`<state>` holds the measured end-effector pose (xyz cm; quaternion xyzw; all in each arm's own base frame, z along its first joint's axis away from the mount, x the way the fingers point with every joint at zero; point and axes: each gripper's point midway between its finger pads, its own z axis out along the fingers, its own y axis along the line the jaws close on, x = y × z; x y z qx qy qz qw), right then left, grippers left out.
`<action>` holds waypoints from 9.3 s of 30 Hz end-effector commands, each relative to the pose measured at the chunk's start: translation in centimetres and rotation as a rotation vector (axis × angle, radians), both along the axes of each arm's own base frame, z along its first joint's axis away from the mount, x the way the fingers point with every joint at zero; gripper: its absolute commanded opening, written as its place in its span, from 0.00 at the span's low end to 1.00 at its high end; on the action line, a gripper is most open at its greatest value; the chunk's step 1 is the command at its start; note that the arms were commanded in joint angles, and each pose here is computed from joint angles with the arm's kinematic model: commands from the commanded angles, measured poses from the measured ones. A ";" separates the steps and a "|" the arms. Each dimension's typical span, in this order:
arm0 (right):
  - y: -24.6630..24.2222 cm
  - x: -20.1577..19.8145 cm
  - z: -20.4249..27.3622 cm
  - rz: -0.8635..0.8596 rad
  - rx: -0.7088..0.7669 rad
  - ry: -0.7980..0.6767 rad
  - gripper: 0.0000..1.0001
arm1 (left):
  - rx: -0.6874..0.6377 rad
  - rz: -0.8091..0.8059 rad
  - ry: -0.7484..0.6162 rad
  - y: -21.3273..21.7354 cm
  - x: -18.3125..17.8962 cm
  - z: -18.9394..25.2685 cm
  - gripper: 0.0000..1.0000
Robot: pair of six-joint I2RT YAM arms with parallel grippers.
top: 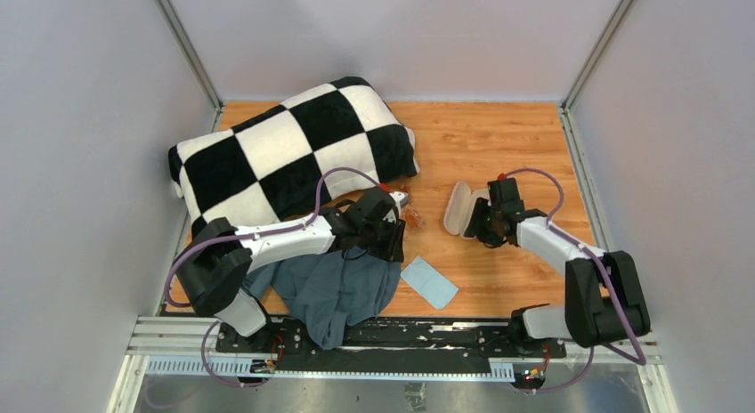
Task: Organize the sunglasses
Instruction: Move the sunglasses case at the center of the board, then pick up the glasses cleaning cloth from the center of the board, then place the glasses cleaning cloth in the sunglasses case.
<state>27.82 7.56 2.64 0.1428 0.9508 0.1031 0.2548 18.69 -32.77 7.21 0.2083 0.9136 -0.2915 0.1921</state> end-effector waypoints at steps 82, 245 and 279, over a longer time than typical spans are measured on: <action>6.7 3.1 7.8 0.401 0.022 -0.143 0.52 | -0.073 -0.016 0.005 -1.4 0.0 1.3 0.36; 5.9 -10.9 4.5 -0.019 0.136 -0.174 0.00 | -0.191 -0.142 0.042 -8.6 1.6 2.9 0.00; 6.0 -1.6 4.7 -0.011 0.046 -0.166 0.00 | -0.015 -0.125 -0.026 -8.7 14.6 1.0 0.00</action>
